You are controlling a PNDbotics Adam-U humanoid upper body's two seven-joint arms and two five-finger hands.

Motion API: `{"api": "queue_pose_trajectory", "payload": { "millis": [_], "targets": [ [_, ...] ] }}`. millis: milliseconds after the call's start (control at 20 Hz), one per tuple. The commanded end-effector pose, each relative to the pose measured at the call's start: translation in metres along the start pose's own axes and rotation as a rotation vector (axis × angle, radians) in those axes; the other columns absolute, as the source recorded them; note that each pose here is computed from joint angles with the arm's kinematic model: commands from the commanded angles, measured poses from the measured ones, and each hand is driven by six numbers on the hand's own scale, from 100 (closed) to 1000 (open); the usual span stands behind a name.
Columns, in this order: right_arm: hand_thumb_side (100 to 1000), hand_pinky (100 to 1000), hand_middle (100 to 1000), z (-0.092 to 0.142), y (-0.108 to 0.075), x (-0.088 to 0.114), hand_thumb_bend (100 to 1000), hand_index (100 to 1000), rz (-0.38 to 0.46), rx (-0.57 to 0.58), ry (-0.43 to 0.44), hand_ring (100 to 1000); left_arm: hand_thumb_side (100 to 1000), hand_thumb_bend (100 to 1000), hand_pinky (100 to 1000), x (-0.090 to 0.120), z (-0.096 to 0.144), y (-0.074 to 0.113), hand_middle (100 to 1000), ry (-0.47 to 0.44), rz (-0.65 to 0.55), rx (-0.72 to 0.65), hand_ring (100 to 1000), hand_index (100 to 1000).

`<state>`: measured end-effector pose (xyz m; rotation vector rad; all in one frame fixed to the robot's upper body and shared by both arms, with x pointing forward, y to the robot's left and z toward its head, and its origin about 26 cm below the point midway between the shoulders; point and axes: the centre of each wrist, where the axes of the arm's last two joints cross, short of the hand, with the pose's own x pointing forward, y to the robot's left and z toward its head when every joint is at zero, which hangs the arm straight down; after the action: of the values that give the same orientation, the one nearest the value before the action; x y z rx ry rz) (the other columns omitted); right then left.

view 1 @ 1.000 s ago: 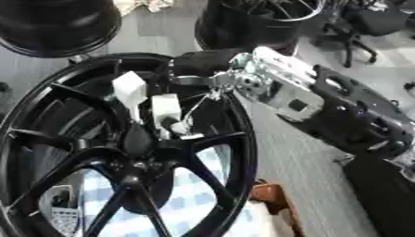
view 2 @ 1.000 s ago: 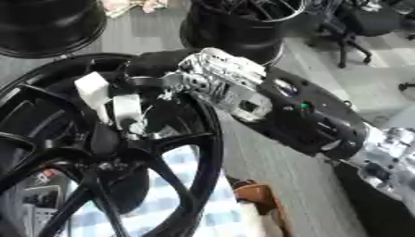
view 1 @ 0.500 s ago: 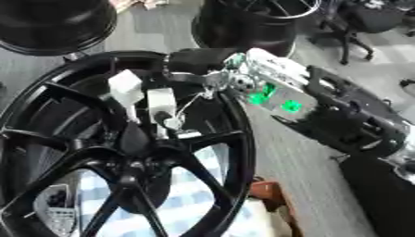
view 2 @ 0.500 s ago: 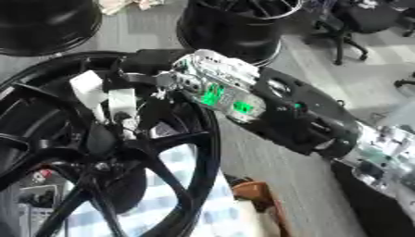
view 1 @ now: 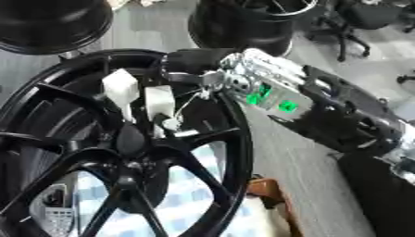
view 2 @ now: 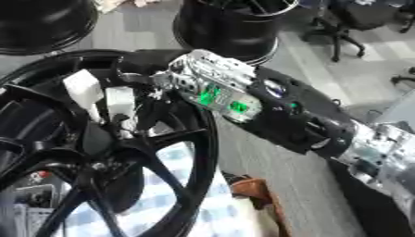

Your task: Pull the pin out of the wheel hub.

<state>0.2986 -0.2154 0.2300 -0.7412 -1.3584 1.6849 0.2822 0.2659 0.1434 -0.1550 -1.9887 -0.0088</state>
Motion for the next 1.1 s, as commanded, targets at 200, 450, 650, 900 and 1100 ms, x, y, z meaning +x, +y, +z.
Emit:
{"api": "queue_pose_trajectory", "payload": {
  "millis": [200,450,650,900,1100],
  "targets": [
    [343,835,614,0.0029,-0.0049,-0.0014,129,787,-0.025,-0.024,0.019,521,724,100,787,0.0050,-0.0016,-0.0024,590,-0.014,-0.020,-0.014,620,803],
    [258,829,572,0.0029,-0.0036,-0.0016,103,759,-0.049,-0.042,0.033,473,725,100,787,0.0049,-0.0017,-0.0030,590,-0.012,-0.024,-0.013,621,801],
    [160,831,546,0.0027,-0.0026,-0.0014,100,732,-0.072,-0.049,0.037,438,727,100,788,0.0049,-0.0018,-0.0033,591,-0.010,-0.026,-0.011,622,800],
    [124,827,494,0.0028,-0.0022,-0.0016,100,663,-0.089,-0.067,0.038,381,732,100,788,0.0049,-0.0019,-0.0034,591,-0.007,-0.027,-0.010,623,797],
    [123,827,489,0.0027,-0.0014,-0.0015,100,659,-0.104,-0.081,0.036,378,736,100,789,0.0048,-0.0019,-0.0036,593,-0.002,-0.030,-0.007,626,795]
  ]
}}
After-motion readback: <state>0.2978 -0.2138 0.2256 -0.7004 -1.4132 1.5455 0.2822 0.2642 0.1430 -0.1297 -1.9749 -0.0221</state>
